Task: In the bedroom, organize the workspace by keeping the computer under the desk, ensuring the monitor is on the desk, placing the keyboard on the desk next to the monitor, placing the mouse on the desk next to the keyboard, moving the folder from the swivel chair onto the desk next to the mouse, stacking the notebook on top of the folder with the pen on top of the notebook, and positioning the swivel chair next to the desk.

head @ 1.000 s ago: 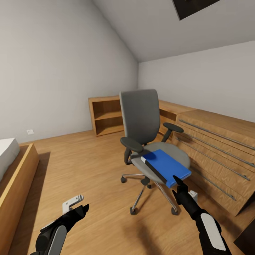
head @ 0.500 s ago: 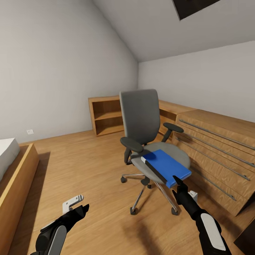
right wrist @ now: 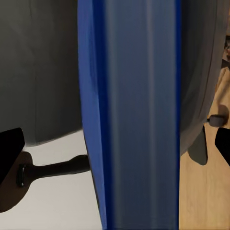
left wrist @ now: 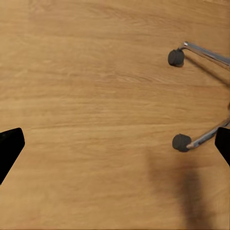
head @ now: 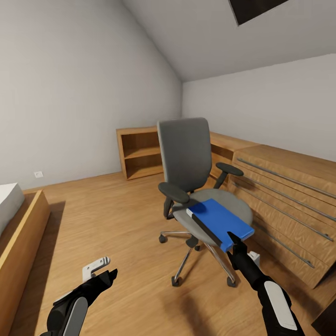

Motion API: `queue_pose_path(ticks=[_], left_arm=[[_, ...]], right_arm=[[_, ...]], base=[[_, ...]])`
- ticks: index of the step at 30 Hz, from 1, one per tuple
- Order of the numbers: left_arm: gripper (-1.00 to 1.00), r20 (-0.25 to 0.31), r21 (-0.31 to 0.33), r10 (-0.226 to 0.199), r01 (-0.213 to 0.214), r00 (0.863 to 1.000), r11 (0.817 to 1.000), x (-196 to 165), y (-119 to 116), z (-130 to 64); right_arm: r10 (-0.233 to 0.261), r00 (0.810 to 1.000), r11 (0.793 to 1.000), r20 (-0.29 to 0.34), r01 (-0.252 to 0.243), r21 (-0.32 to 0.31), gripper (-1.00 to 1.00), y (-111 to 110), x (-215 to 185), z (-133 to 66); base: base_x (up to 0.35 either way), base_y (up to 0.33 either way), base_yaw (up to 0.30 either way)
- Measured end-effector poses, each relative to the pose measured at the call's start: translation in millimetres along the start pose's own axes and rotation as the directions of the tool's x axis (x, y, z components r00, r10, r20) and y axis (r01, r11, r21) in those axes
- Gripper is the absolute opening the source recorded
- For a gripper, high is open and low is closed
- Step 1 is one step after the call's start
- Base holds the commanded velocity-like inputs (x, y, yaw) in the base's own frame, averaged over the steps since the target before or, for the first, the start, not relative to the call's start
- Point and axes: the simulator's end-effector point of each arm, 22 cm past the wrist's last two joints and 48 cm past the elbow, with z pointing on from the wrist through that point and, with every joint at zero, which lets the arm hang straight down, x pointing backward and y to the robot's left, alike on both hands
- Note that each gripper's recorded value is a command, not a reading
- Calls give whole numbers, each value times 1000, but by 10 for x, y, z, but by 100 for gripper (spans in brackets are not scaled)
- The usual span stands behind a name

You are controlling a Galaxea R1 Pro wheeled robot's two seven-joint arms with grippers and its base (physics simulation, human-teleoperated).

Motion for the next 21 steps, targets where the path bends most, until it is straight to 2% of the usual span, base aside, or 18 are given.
queue_pose_path(ticks=[17,18,21], left_arm=[[100,-1,-1,1,-1,1000,1000,1,8,2],[100,-1,-2,1,-1,1000,1000,0,9,2],[100,-1,-2,1,-1,1000,1000,0,10,2]], right_arm=[[-2,1000,1000,1,2,5,100,-13,-8,0],[-2,1000,1000,2,2,7,-100,-18,-9,0],[-2,1000,1000,3,2,18,-100,-40,-13,-1]], base=[[22,0,0],[1,0,0],[0,0,0]])
